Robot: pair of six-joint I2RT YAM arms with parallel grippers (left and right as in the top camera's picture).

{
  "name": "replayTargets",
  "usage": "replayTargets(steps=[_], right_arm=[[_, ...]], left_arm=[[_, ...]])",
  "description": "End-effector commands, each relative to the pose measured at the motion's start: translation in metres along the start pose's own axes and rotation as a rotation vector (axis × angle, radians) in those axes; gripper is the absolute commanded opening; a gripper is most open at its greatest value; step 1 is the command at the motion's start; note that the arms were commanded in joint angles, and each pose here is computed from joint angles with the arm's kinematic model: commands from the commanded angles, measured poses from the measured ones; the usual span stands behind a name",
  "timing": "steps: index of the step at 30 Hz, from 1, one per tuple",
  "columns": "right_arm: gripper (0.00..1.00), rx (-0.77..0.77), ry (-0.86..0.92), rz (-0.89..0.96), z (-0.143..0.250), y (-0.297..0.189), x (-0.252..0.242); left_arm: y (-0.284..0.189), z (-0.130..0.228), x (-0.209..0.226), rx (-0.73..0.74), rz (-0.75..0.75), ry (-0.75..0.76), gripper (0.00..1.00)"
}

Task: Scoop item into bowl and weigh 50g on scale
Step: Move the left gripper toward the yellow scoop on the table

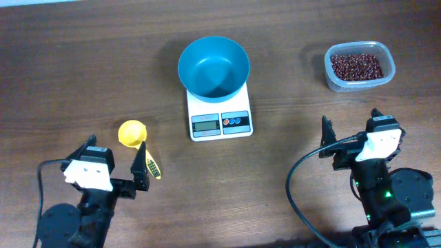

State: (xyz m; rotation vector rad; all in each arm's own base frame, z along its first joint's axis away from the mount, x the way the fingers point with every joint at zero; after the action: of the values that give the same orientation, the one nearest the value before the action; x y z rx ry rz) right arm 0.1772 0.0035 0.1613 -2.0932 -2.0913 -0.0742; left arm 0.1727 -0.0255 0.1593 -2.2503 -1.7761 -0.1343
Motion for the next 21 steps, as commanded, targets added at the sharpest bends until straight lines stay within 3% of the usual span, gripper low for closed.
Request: replayTargets(steps=[1, 8, 15, 18, 21], right_arm=[[0.99, 0.011, 0.011, 0.022, 0.004, 0.001, -0.003], [0.99, 0.011, 0.011, 0.022, 0.004, 0.001, -0.003], [0.99, 0.011, 0.011, 0.022, 0.004, 0.001, -0.003], [0.99, 0.011, 0.011, 0.022, 0.004, 0.001, -0.003], [0.99, 0.011, 0.011, 0.022, 0.004, 0.001, -0.003]], left_arm=[[-0.010, -0.017, 0.002, 0.014, 0.015, -0.015, 0.99], [-0.034, -0.056, 0.008, 0.039, 0.022, -0.020, 0.99], [-0.031, -0.118, 0.026, 0.180, 0.060, -0.043, 0.99], [-0.027, -0.156, 0.033, 0.299, 0.132, -0.071, 0.99], [-0.020, -0.168, 0.024, 0.321, 0.267, -0.108, 0.99]])
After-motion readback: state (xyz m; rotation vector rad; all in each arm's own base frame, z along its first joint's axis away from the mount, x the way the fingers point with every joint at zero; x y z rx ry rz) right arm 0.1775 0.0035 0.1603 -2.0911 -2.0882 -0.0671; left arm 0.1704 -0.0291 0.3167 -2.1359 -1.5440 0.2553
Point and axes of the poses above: each gripper's point midway between its finger pads, its own y axis out along the fingers, its own x axis along the line the jaws close on, z = x × y, the point moved 7 cm from there along -y, back along the fingers, and after that the axes turned 14 degrees about y, right-handed, at the moved point
